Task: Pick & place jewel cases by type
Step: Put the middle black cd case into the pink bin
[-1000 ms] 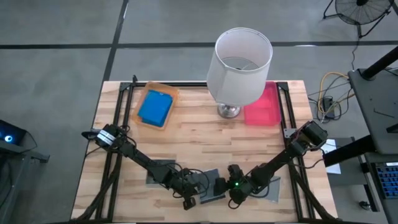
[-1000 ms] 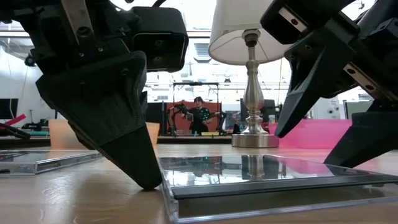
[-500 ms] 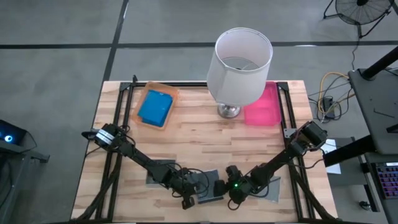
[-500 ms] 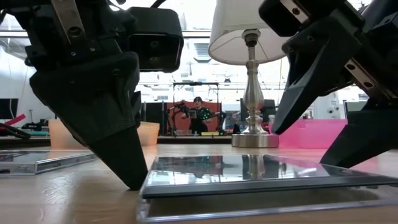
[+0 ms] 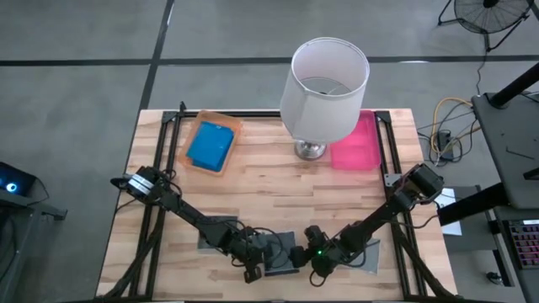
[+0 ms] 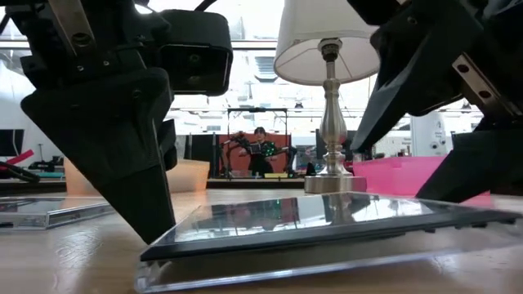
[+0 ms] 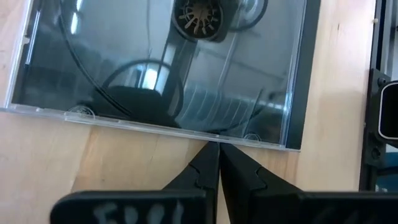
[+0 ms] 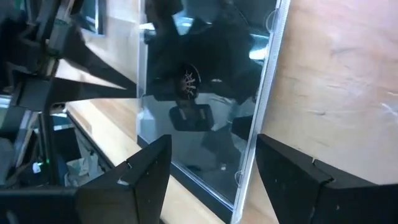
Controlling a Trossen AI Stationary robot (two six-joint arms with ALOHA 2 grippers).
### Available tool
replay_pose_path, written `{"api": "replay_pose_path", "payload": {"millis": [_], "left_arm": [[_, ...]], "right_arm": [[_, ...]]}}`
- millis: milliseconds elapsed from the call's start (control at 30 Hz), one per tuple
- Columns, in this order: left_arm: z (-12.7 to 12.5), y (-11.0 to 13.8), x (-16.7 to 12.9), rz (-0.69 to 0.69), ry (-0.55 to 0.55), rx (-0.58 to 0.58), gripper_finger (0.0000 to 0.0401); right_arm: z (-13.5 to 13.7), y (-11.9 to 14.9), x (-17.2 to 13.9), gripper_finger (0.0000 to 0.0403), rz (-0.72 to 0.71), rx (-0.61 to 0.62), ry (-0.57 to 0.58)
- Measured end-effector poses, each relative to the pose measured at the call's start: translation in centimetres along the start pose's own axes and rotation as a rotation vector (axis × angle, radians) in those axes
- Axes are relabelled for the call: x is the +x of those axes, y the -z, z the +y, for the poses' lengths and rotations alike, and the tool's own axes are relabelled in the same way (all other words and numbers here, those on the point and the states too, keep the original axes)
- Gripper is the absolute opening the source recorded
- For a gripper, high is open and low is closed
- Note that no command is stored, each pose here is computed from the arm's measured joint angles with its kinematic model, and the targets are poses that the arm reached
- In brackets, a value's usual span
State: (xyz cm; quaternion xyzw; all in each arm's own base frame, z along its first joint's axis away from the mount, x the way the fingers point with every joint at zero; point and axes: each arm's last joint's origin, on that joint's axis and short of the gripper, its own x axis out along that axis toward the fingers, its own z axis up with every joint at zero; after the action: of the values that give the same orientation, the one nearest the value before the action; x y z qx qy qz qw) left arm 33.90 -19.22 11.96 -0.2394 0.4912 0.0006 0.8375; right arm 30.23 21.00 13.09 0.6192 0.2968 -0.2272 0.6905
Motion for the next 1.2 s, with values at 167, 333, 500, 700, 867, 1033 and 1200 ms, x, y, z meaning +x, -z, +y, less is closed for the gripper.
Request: {"api": "replay_pose_path", "payload": {"millis": [167,333,500,700,867,1033,1200], "left_arm": [[0.0,0.1,0.0,0.012,0.001,0.000,0.0000],[0.1,0.2,0.0,0.029,0.000,0.001,0.0000],[0.2,0.2,0.0,0.040,-0.002,0.002,0.0000],[0.2,0.3,0.0,0.044,-0.005,0.002,0.0000],[0.2,0.3,0.0,0.045,-0.004,0.002,0.0000],[0.2,0.3,0.0,0.045,-0.005,0.002,0.0000],[0.2,0.2,0.0,0.046,-0.005,0.001,0.0000]], "right_arm": [[0.5,0.1,-0.1,0.0221,0.000,-0.019,-0.013],[1.0,0.2,-0.3,0.0221,0.004,-0.037,-0.024],[1.3,0.3,-0.3,0.0221,0.006,-0.048,-0.032],[1.7,0.4,-0.4,0.0221,0.009,-0.054,-0.043],[1.7,0.6,-0.5,0.0221,0.012,-0.058,-0.048],[1.8,0.9,-0.8,0.0221,0.018,-0.059,-0.061],[2.3,0.8,-1.2,0.0221,0.008,-0.070,-0.085]]}}
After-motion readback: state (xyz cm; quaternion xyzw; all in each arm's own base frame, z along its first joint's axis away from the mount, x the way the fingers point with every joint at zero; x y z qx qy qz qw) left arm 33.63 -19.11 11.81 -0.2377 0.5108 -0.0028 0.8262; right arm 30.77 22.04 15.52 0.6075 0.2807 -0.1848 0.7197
